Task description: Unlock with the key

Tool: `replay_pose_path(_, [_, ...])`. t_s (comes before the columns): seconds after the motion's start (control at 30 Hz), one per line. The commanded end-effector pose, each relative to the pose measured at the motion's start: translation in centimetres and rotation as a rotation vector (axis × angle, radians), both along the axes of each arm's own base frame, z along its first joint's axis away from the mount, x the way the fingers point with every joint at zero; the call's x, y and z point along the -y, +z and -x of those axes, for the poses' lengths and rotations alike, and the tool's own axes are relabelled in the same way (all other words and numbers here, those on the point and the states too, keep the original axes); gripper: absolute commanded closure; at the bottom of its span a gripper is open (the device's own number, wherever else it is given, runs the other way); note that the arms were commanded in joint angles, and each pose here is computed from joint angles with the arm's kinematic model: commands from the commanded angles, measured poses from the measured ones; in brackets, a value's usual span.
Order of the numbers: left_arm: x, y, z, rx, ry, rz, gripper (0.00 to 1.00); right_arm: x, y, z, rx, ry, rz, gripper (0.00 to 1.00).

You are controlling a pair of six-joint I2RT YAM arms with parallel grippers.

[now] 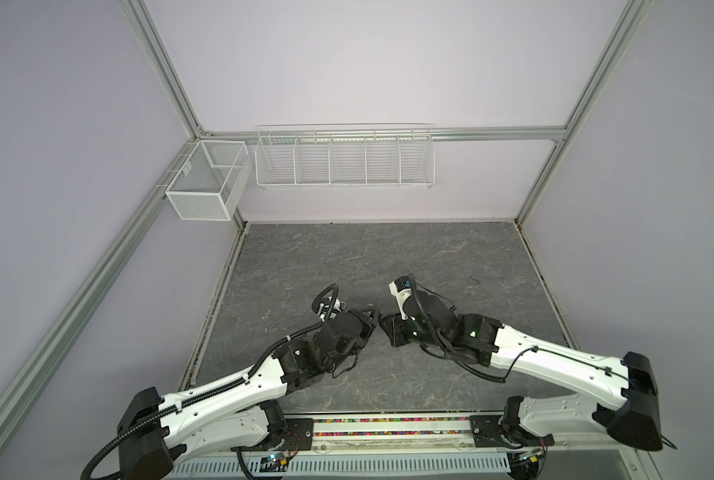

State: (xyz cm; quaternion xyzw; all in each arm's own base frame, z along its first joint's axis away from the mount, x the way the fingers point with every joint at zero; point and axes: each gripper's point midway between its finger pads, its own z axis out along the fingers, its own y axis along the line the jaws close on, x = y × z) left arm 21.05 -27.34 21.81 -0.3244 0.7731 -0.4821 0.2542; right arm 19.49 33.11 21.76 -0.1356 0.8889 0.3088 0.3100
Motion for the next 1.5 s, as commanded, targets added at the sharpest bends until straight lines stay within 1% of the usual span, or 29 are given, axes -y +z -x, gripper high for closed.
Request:
replay_pose_path(0.0, [-1.1,1.2,-0.3,0.025,0.048,0.014,1.0,0.7,-0.1,0.7,0.0,0.016,-0.006,0.72])
replay_pose_path(0.07, [-1.4,1.7,-0.4,0.037,0.059,0.014,1.0,0.7,-0.3,1.1,0.004,0.04,-0.009,0.69])
replay_pose_path(0.13, [-1.6,2.0,-0.5,0.047,0.065,0.011,1.0,1.3,-0.7,1.1,0.004,0.034,0.015,0.68])
replay_pose_path(0.2, [-1.7,2.1,-0.6,0.051,0.067,0.003,1.0,1.4,-0.6,1.1,0.014,0.045,0.016,0.68])
replay_pose_path(0.27, [-1.6,2.1,-0.6,0.051,0.067,0.002,1.0,0.3,0.4,1.9,0.032,0.121,-0.049,0.67])
replay_pose_path(0.33, [-1.5,2.1,-0.6,0.051,0.063,0.004,1.0,-0.4,1.6,2.3,0.056,0.17,-0.091,0.63])
replay_pose_path(0.4, [-1.4,2.1,-0.6,0.051,0.061,0.007,1.0,-0.2,2.0,2.1,0.073,0.169,-0.083,0.61])
replay_pose_path(0.47, [-1.4,2.1,-0.6,0.051,0.06,0.007,1.0,0.3,2.0,1.6,0.092,0.138,-0.062,0.59])
replay_pose_path(0.6, [-1.2,2.2,-0.6,0.052,0.055,0.005,1.0,0.2,2.2,0.9,0.103,0.13,-0.062,0.58])
replay_pose_path(0.7, [-1.0,2.2,-0.6,0.052,0.048,0.005,1.0,-0.2,2.2,0.5,0.117,0.134,-0.049,0.64])
replay_pose_path(0.8, [-1.1,2.4,-0.6,0.056,0.048,0.008,1.0,-0.3,2.5,0.1,0.131,0.14,-0.041,0.65])
replay_pose_path(0.87, [-1.1,2.4,-0.6,0.059,0.049,0.005,1.0,-0.3,2.4,-0.1,0.123,0.146,-0.051,0.69])
replay_pose_path(0.97, [-1.1,2.5,-0.6,0.061,0.049,0.007,1.0,-0.9,2.4,-0.1,0.105,0.168,-0.075,0.7])
replay_pose_path(1.23, [-0.9,2.6,-0.8,0.064,0.05,0.009,1.0,-1.8,1.7,-0.2,0.082,0.181,-0.066,0.74])
replay_pose_path(1.47, [-0.8,2.7,-0.8,0.066,0.05,0.013,1.0,-2.0,1.1,-0.2,0.062,0.183,-0.065,0.81])
